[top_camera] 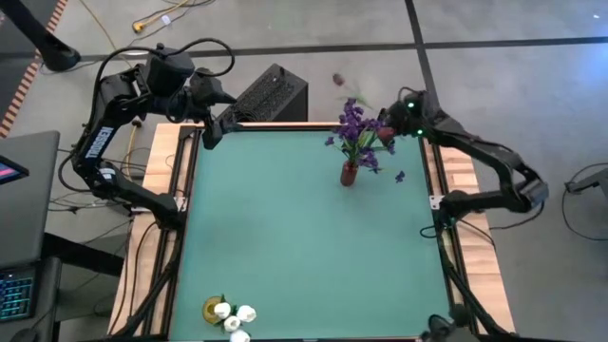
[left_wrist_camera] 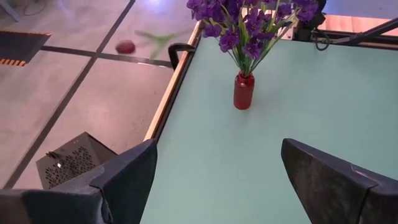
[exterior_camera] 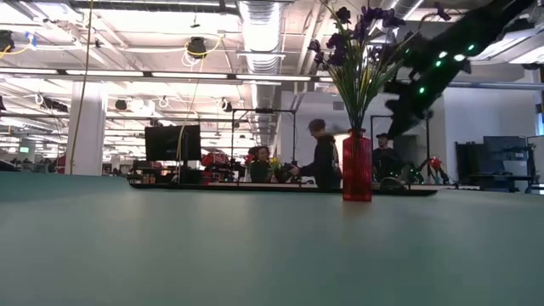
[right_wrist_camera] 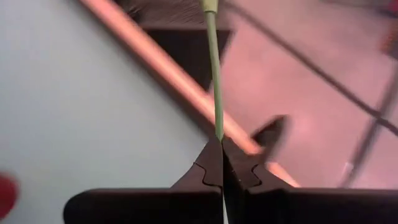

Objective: Sort flowers into vase by color
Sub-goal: Put the red flowers into the red vase

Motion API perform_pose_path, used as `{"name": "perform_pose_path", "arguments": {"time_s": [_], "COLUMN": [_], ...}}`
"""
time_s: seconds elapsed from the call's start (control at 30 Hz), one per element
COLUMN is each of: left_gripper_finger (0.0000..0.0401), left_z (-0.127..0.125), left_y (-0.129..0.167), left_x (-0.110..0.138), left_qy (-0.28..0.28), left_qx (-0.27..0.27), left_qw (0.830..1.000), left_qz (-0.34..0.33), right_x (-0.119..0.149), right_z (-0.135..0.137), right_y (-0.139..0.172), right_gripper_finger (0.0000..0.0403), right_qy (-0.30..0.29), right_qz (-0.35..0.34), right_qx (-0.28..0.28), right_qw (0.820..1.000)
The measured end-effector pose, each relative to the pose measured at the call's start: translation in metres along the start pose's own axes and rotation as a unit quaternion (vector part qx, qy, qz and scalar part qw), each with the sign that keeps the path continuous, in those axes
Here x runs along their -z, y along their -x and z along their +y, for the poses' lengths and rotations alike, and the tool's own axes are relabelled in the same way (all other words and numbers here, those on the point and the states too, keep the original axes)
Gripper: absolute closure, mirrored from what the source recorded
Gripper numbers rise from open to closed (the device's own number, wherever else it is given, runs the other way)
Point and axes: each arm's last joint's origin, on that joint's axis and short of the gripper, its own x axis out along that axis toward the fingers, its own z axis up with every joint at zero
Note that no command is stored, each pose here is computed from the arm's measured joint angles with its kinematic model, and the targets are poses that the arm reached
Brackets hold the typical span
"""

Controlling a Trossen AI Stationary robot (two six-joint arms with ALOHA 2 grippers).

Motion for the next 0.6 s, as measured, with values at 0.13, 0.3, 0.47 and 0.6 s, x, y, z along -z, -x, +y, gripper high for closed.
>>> {"name": "perform_pose_path", "arguments": {"time_s": [0.13,0.3,0.47,0.6], "left_gripper_finger": [0.0069,0.0069,0.0069,0.0069], "left_z": [-0.001,-0.001,-0.002,-0.003], "left_y": [0.0,0.0,0.0,-0.012], "left_x": [0.0,0.002,0.005,0.008], "left_qy": [-0.001,0.001,0.0,-0.013], "left_qx": [0.009,0.013,0.019,0.044], "left_qw": [1.0,1.0,1.0,0.999], "left_qz": [-0.002,0.011,0.025,0.012], "right_x": [-0.006,-0.011,-0.014,-0.013], "right_z": [-0.006,-0.008,-0.003,0.006], "right_y": [0.025,0.06,0.099,0.126], "right_gripper_finger": [0.0385,0.0385,0.0385,0.0385], "right_qy": [-0.035,-0.07,-0.078,-0.082], "right_qz": [-0.032,-0.09,-0.163,-0.219], "right_qx": [0.068,0.116,0.117,0.1], "right_qw": [0.997,0.987,0.976,0.967]}}
